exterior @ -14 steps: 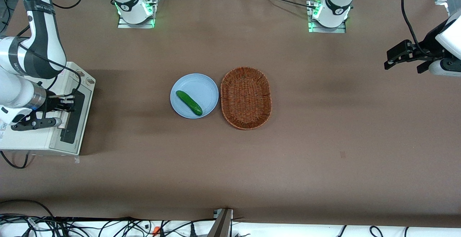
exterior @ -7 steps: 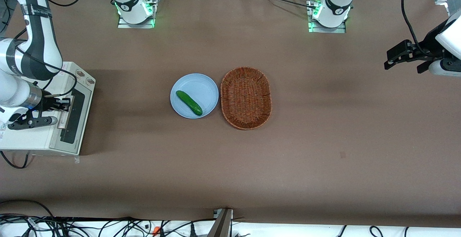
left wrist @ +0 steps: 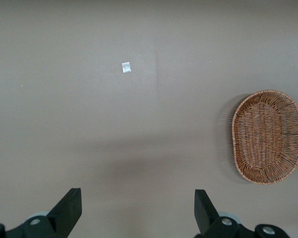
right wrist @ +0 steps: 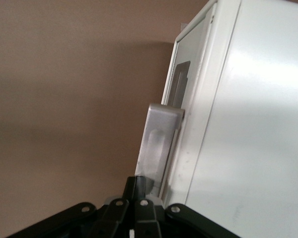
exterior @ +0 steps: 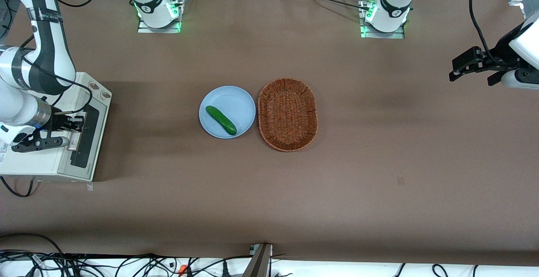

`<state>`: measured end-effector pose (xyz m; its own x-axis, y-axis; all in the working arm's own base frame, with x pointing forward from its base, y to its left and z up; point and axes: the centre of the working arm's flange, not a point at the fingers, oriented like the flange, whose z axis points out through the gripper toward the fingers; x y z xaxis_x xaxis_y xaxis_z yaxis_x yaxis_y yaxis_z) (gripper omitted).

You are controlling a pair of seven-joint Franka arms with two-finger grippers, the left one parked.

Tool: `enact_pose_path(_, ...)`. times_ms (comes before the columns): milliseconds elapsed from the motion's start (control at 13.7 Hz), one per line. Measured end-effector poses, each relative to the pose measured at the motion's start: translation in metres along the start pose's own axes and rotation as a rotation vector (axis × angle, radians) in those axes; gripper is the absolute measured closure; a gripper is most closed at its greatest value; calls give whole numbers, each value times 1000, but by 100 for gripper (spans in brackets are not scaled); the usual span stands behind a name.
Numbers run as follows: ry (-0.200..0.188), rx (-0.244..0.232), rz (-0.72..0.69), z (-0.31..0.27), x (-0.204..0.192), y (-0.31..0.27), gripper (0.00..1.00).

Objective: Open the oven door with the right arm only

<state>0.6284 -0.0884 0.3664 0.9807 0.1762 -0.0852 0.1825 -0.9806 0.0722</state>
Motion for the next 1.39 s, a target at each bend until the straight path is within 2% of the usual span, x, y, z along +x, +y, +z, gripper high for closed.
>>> enact_pose_path(512,6,6,47,3,1,-9,99)
enact_pose_path(732,-3,15,101,15,13,-47,99)
enact_pose_path(1098,-20,59,162,81,37,-111,99)
enact_pose_path(1317,-7,53,231,95,46,-129,99)
enact_pose_path(1390,4,52,254,90,50,-136,93)
